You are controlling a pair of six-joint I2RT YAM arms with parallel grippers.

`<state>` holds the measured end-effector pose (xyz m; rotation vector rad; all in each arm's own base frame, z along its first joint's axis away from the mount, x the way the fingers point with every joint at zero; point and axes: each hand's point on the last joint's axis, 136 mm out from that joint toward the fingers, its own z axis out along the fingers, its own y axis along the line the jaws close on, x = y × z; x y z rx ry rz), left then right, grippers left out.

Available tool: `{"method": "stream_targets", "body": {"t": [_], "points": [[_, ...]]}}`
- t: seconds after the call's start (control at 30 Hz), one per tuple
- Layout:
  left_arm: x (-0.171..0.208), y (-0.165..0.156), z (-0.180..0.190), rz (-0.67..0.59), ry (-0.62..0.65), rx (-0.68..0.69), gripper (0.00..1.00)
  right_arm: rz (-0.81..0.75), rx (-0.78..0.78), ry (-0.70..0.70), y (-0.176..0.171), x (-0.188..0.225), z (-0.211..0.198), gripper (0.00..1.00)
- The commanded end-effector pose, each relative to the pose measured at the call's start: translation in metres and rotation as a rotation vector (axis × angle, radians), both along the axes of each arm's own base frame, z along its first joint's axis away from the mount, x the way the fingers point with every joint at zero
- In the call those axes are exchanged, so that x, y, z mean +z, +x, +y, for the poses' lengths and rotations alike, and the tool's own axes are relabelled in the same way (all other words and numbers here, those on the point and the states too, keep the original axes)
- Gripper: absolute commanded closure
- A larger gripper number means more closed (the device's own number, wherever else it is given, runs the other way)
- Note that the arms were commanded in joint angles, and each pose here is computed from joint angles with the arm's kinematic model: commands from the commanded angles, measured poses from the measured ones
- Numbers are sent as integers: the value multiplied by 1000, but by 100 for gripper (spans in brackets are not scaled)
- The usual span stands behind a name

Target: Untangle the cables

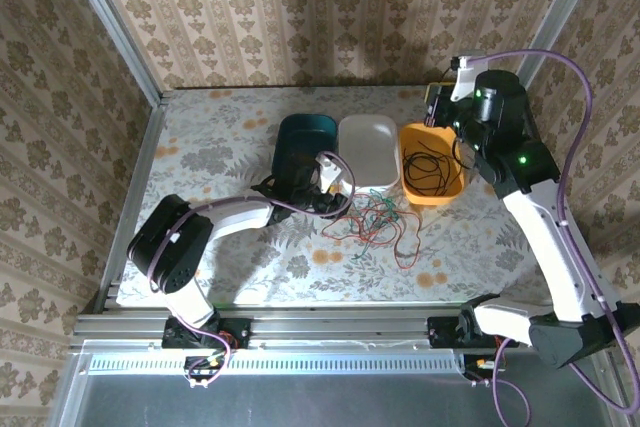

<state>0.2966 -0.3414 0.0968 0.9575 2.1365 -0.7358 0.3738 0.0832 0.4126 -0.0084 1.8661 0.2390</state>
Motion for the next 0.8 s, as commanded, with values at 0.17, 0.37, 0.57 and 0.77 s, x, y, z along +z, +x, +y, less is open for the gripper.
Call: {"method": "stream_targets", "body": {"t": [0.17, 0.37, 0.57, 0.77], "points": [[0, 0, 2, -20, 31, 0, 32, 377, -183, -62, 31, -136, -38, 100], [-2, -1, 5, -19, 39, 4, 33, 726, -243, -60, 23, -253, -42, 100], [-1, -2, 6, -21, 43, 5, 32, 977, -172, -11, 15, -333, -22, 100], [-1, -3, 8, -21, 46, 11, 32, 1064, -70, 81, 23, -357, 2, 100]]}}
